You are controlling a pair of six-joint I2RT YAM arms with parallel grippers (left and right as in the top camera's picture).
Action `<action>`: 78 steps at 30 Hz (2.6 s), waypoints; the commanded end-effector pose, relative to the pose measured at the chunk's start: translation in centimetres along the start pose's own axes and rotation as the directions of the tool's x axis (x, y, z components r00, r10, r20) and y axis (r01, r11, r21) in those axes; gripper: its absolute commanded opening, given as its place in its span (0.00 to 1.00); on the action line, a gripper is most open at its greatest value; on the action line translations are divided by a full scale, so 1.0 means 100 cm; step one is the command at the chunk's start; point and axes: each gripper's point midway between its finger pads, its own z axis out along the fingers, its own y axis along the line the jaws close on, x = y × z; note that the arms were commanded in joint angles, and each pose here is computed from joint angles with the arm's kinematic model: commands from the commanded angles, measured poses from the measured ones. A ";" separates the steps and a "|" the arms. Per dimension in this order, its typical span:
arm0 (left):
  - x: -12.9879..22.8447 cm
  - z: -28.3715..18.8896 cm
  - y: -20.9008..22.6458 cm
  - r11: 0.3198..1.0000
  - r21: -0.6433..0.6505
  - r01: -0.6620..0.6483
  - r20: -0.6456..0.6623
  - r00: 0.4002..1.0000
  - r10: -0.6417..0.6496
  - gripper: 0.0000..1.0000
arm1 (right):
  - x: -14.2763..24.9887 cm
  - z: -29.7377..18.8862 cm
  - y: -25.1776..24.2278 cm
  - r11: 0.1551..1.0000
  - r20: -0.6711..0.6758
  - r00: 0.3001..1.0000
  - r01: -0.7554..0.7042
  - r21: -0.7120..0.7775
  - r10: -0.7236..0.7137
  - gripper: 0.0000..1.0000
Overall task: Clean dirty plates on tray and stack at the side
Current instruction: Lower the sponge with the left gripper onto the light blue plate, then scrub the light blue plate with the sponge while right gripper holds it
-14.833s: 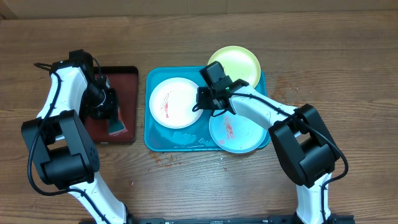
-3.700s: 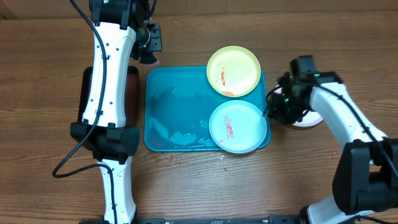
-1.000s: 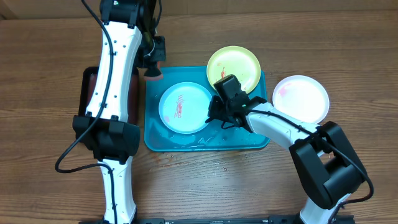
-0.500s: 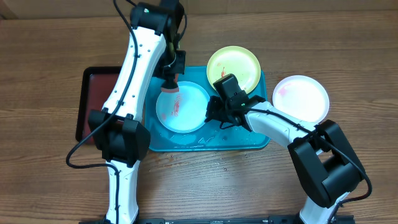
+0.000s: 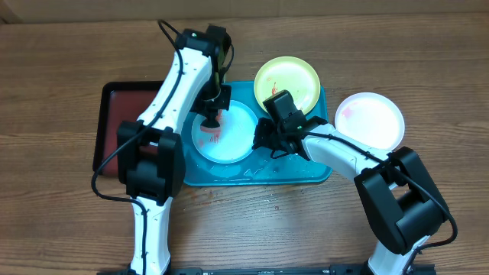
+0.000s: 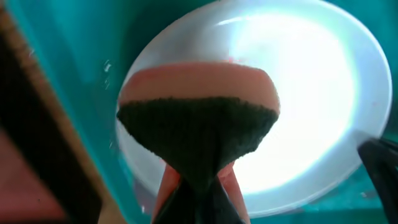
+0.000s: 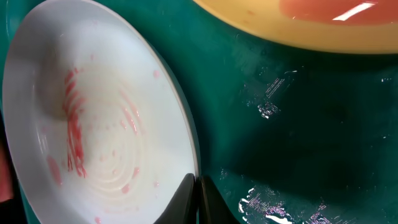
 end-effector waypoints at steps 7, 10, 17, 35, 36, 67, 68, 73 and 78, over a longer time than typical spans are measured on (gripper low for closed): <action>0.017 0.061 -0.003 0.993 -0.017 -0.115 -0.052 0.992 0.114 0.05 | 0.005 0.008 -0.008 1.000 -0.028 1.000 -0.005 0.023 0.006 0.03; 0.026 0.074 -0.001 0.989 -0.018 -0.146 -0.083 0.986 0.144 0.04 | 0.005 0.008 -0.008 1.000 -0.028 1.000 -0.005 0.023 0.006 0.04; 0.041 0.069 -0.032 0.917 0.197 -0.347 -0.080 0.926 0.368 0.04 | 0.004 0.008 -0.007 1.000 -0.025 1.000 -0.005 0.019 0.005 0.04; -0.012 0.042 0.065 0.958 -0.198 0.207 0.095 0.977 -0.192 0.04 | 0.004 0.008 -0.007 1.000 -0.023 1.000 -0.004 0.017 0.004 0.04; -0.009 0.042 0.068 0.956 -0.200 0.212 0.082 0.976 -0.200 0.04 | 0.003 0.008 -0.007 1.000 -0.022 1.000 -0.004 0.017 0.004 0.04; -0.009 0.033 0.053 0.895 -0.352 0.273 0.187 0.958 -0.218 0.04 | 0.001 0.009 -0.005 1.000 -0.012 1.000 -0.002 0.012 0.002 0.04; -0.004 0.034 0.054 0.892 -0.358 0.274 0.171 0.959 -0.226 0.04 | 0.001 0.009 -0.005 1.000 -0.011 1.000 -0.002 0.012 0.002 0.04; 0.028 0.041 0.033 0.934 -0.270 0.234 -0.005 0.970 -0.244 0.04 | 0.000 0.009 -0.004 1.000 -0.009 1.000 -0.001 0.009 0.001 0.04; 0.036 0.046 -0.023 0.990 0.016 0.137 -0.121 0.984 -0.134 0.04 | 0.000 0.009 -0.004 1.000 -0.008 1.000 -0.001 0.008 0.001 0.04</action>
